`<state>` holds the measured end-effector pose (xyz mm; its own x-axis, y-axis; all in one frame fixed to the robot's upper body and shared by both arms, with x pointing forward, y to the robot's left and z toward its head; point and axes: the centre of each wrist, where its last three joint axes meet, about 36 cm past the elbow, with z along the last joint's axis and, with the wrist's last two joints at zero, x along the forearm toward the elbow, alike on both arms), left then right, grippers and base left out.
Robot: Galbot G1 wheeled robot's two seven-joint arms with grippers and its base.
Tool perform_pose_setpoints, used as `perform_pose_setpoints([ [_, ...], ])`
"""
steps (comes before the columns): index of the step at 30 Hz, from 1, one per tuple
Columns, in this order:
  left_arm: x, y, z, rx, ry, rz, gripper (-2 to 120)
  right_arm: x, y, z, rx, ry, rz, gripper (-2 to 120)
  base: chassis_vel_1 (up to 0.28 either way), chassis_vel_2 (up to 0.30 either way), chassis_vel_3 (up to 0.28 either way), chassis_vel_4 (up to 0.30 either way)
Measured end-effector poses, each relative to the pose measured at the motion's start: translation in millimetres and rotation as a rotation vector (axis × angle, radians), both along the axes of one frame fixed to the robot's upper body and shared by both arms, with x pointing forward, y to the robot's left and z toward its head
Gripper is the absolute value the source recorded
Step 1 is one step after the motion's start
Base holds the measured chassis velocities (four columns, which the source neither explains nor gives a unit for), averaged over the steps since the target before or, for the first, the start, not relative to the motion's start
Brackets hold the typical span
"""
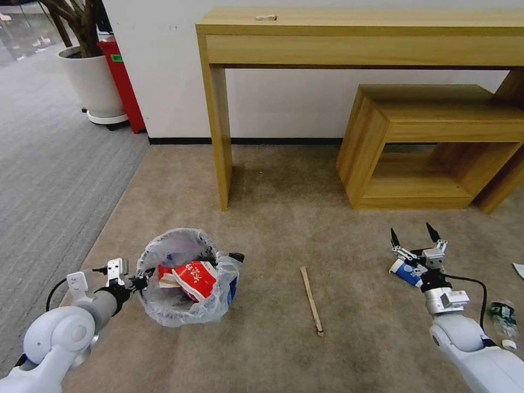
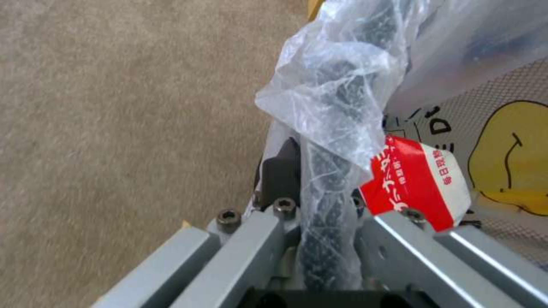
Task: Pick up the trash bin and place the garbage on the floor into it.
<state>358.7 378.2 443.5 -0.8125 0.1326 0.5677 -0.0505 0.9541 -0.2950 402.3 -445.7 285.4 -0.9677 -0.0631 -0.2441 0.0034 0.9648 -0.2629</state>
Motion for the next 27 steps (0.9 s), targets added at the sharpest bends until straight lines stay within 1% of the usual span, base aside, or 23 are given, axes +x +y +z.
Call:
perform_pose_setpoints([
  [11, 0.5, -0.8, -1.8, -0.003, 0.003, 0.000, 0, 0.7, 1.0, -1.6, 0.002, -0.001, 0.002, 96, -0.091, 0.094, 0.086, -0.097],
  [18, 1.1, -1.6, -2.7, -0.004, 0.004, 0.000, 0, 0.8, -1.0, -8.0, -0.005, -0.012, 0.016, 97, -0.047, 0.053, 0.044, -0.049],
  [21, 1.6, -0.1, -2.8, 0.000, 0.006, 0.000, 0, -3.1, -1.0, -15.9, -0.018, -0.011, 0.074, 99, 0.000, 0.000, 0.000, 0.000],
  [22, 1.6, -0.1, -2.8, 0.000, 0.006, 0.000, 0, -3.1, -1.0, -15.9, -0.018, -0.011, 0.074, 99, 0.000, 0.000, 0.000, 0.000],
  [25, 2.5, 0.7, -3.4, 0.002, 0.008, 0.000, 0, -10.4, -1.6, -22.7, -0.032, 0.026, 0.165, 100, 0.000, 0.000, 0.000, 0.000],
  [26, 2.5, 0.7, -3.4, 0.002, 0.008, 0.000, 0, -10.4, -1.6, -22.7, -0.032, 0.026, 0.165, 100, 0.000, 0.000, 0.000, 0.000],
  [27, 2.7, 0.3, -3.9, 0.001, 0.009, 0.000, 0, -13.3, -1.4, -25.3, -0.037, 0.041, 0.196, 100, 0.000, 0.000, 0.000, 0.000],
])
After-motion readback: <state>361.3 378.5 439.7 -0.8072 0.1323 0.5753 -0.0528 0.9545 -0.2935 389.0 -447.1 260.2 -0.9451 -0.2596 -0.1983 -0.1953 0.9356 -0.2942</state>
